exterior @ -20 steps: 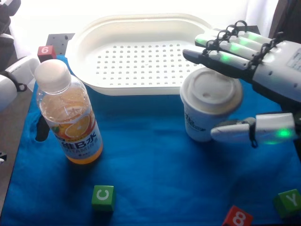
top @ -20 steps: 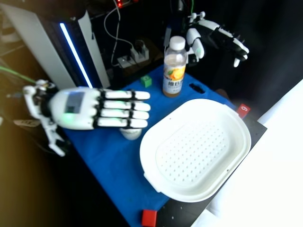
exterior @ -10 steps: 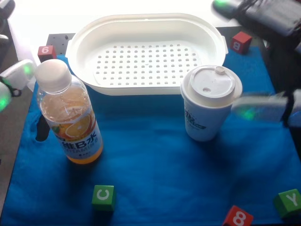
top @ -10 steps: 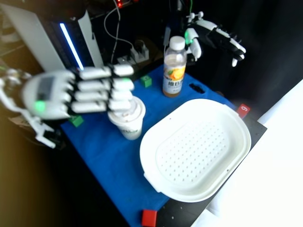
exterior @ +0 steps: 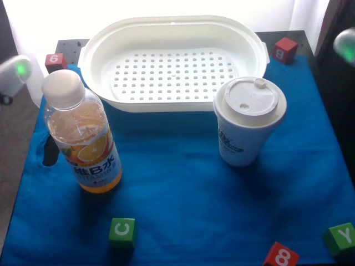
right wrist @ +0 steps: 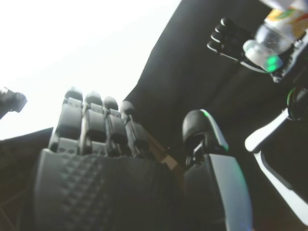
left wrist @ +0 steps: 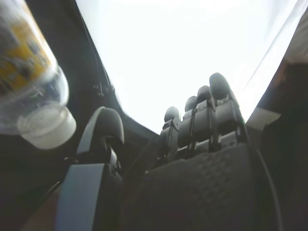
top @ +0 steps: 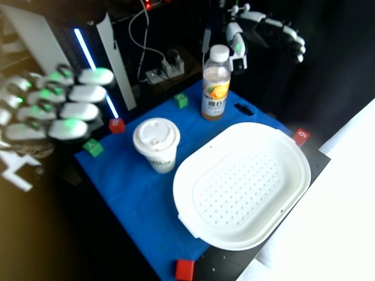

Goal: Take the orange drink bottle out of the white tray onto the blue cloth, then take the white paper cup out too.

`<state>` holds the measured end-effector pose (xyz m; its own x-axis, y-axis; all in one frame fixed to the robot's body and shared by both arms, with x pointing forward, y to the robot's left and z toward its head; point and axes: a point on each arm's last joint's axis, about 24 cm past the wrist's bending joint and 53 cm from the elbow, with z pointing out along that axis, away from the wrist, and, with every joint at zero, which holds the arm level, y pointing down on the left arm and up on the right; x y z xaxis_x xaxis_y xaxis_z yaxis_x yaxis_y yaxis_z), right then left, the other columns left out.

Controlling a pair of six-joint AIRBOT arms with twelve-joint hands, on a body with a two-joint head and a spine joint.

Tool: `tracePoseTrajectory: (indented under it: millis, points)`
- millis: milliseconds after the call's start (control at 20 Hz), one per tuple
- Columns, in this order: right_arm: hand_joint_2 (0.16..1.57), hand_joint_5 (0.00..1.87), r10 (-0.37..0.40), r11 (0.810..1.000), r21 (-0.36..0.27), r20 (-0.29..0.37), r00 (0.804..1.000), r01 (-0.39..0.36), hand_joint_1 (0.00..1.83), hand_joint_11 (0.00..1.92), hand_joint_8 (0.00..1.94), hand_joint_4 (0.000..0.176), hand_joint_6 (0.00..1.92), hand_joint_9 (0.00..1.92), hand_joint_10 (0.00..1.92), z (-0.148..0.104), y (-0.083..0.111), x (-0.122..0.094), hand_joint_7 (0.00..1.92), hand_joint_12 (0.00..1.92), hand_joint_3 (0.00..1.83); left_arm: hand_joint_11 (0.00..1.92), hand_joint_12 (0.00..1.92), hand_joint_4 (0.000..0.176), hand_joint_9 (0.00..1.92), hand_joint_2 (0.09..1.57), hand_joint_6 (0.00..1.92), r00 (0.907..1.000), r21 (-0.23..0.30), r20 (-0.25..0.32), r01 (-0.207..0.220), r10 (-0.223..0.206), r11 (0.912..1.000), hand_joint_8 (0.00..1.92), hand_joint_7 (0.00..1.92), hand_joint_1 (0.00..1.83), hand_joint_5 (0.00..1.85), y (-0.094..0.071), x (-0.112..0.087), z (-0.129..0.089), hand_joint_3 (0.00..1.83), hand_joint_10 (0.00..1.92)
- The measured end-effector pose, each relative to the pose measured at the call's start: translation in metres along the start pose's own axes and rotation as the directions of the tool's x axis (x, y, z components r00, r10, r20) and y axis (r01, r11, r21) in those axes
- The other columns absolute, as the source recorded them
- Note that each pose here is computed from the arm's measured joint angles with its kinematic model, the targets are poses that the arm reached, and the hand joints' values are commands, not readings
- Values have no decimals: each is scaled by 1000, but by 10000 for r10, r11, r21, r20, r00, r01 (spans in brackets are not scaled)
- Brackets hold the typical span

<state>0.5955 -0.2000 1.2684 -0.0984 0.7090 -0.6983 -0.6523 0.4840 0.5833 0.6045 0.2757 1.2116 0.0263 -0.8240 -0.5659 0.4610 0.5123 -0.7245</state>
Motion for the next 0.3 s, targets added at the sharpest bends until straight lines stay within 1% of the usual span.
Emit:
tracePoseTrajectory:
  millis: [50, 100, 150, 200, 250, 300]
  points:
    - [1358, 0, -59, 10000, 16, 249, 9997, 59, 385, 7, 0, 0, 0, 0, 0, 0, 0, -7, 0, 4, 21, 0, 691, 119, 101, 1367, 4, 10000, 104, -15, 5, -5, 9999, 2, 46, 579, 54, -3, 1, 1, 1, 8]
    - [1344, 0, -88, 10000, 12, 426, 9991, 87, 368, 1, 0, 8, 0, 0, 0, 0, 0, -11, 0, 0, 13, 0, 685, 126, 104, 1362, 3, 10000, 222, -59, 39, -38, 9997, 2, 53, 562, 52, -6, 2, 2, 0, 8]
    - [1339, 0, -160, 9999, -37, 452, 9988, 162, 383, 0, 0, 21, 0, 0, 0, 0, 0, -13, 0, 0, 9, 0, 683, 124, 102, 1357, 3, 9999, 358, -144, 63, -58, 9993, 4, 59, 567, 54, -9, 4, 3, 0, 6]
    - [1323, 0, -202, 9998, -78, 461, 9987, 206, 370, 27, 0, 12, 0, 0, 0, 0, 0, -13, 0, 14, 1, 0, 653, 134, 95, 1355, 0, 9997, 485, -225, 88, -77, 9988, 0, 37, 577, 31, -13, 7, 3, 0, 2]
    - [1336, 0, -216, 9996, -171, 510, 9985, 225, 409, 20, 0, 18, 0, 0, 0, 0, 2, -14, 0, 16, 7, 0, 629, 111, 93, 1358, 0, 9995, 610, -307, 45, -27, 9981, 4, 47, 625, 27, -16, 8, 4, 0, 1]
    - [1315, 0, -220, 9993, -300, 618, 9978, 239, 486, 8, 0, 39, 0, 0, 0, 0, 6, -17, 0, 18, 0, 0, 563, 124, 78, 1381, 0, 9994, 732, -348, -49, 74, 9973, 0, 9, 578, 5, -19, 8, 5, 4, 1]
